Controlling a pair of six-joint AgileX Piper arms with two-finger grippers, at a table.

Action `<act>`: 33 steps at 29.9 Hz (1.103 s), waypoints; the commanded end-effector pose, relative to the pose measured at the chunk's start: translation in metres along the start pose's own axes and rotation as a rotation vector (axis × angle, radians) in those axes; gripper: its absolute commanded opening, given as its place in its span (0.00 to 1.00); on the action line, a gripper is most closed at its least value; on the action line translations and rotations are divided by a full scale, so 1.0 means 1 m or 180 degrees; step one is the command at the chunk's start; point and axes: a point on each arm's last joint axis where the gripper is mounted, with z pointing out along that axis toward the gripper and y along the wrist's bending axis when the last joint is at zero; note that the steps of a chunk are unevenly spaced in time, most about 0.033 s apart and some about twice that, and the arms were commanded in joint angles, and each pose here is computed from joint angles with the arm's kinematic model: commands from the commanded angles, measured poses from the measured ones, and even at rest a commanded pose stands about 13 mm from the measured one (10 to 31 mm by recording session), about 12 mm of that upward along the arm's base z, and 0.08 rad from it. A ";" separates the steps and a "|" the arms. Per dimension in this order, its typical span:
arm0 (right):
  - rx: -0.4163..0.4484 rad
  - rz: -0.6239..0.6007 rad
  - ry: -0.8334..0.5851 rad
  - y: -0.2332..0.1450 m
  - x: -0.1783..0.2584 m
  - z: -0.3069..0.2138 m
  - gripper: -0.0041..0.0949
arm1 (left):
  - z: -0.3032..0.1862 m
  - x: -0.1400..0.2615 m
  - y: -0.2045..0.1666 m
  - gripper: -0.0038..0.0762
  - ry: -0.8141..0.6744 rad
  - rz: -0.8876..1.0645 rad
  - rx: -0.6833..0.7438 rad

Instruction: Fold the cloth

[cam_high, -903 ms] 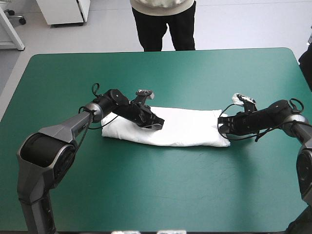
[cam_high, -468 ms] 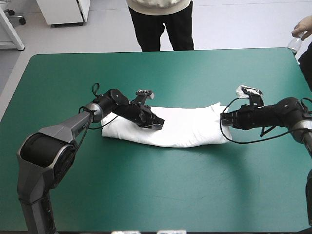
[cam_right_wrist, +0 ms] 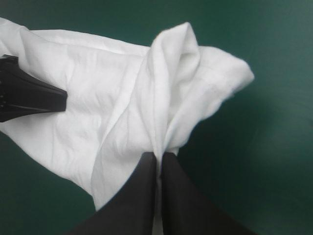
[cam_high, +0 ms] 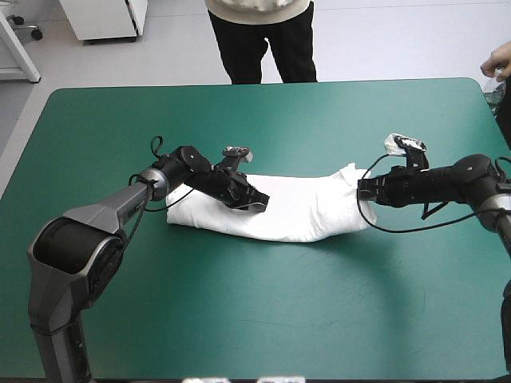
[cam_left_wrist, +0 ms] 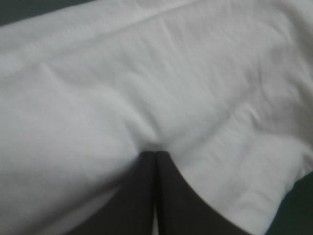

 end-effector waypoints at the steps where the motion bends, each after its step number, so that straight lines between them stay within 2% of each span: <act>1: -0.0173 -0.0199 -0.0284 0.032 -0.019 -0.018 0.03 | -0.019 -0.013 -0.013 0.04 -0.0288 0.0093 -0.0049; 8: -0.0094 -0.0484 -0.0338 0.070 -0.036 -0.017 0.03 | -0.041 -0.023 -0.022 0.04 -0.0594 0.0209 -0.0179; 13: -0.0188 -0.0692 -0.0338 0.102 -0.040 -0.015 0.03 | -0.079 -0.030 -0.038 0.04 -0.0776 0.0499 -0.0361; 16: -0.0274 -0.0788 -0.0334 0.120 -0.042 -0.012 0.03 | -0.117 -0.032 -0.045 0.04 -0.0856 0.0612 -0.0540; 20: -0.0447 -0.0953 -0.0324 0.149 -0.046 -0.003 0.03 | -0.186 -0.027 -0.053 0.04 -0.1084 0.0767 -0.1051; 26: -0.0718 -0.1160 -0.0329 0.194 -0.058 0.017 0.03 | -0.285 -0.001 -0.075 0.04 -0.1374 0.0874 -0.1714; 30: -0.0874 -0.1280 -0.0241 0.223 -0.066 0.042 0.03 | -0.316 0.016 -0.089 0.04 -0.1434 0.0828 -0.1822; 33: -0.0886 -0.1408 -0.0138 0.241 -0.070 0.062 0.03 | -0.323 0.023 -0.093 0.04 -0.1389 0.0873 -0.1960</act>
